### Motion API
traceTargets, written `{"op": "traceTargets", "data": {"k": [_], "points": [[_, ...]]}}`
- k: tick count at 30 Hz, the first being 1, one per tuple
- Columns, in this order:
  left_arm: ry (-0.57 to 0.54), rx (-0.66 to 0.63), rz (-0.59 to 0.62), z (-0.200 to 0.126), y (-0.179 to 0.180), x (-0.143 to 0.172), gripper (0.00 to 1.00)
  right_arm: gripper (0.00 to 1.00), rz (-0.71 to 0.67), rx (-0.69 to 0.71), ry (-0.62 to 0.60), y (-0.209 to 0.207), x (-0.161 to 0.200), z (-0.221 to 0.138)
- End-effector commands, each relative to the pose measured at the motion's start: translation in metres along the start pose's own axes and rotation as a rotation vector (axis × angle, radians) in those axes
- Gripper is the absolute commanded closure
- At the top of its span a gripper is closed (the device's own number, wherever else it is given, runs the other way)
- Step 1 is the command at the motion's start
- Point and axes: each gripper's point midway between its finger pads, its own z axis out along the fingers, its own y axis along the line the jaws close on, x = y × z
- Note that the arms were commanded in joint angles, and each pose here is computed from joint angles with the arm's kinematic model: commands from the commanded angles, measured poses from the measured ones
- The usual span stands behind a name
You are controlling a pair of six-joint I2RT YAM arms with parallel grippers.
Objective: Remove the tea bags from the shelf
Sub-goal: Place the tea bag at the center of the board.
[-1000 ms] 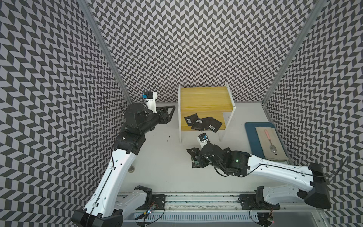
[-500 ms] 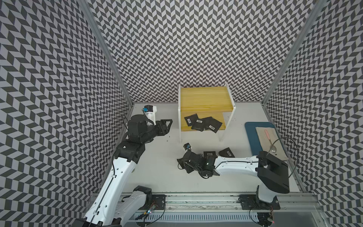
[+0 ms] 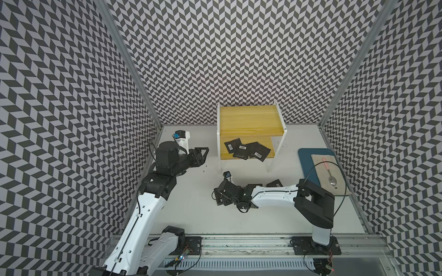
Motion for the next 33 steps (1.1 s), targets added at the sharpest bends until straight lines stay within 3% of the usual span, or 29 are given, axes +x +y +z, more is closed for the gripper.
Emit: {"op": "traceTargets", "data": {"k": [1, 12, 21, 28, 33], "points": [[0.003, -0.009, 0.002, 0.001, 0.004, 0.002, 0.42, 0.79, 0.016, 0.000, -0.020, 0.004, -0.006, 0.004], [0.005, -0.008, 0.001, 0.003, 0.007, 0.002, 0.42, 0.72, 0.025, 0.009, -0.071, -0.004, -0.019, -0.022], [-0.005, 0.021, 0.009, 0.001, 0.001, -0.001, 0.42, 0.68, -0.006, -0.024, -0.155, -0.005, -0.043, -0.069], [0.010, 0.037, 0.014, 0.001, 0.000, 0.005, 0.42, 0.65, -0.036, -0.113, -0.223, 0.001, -0.061, -0.109], [0.022, 0.050, 0.019, -0.001, -0.001, 0.012, 0.42, 0.63, -0.118, -0.252, -0.225, 0.016, -0.055, -0.130]]}}
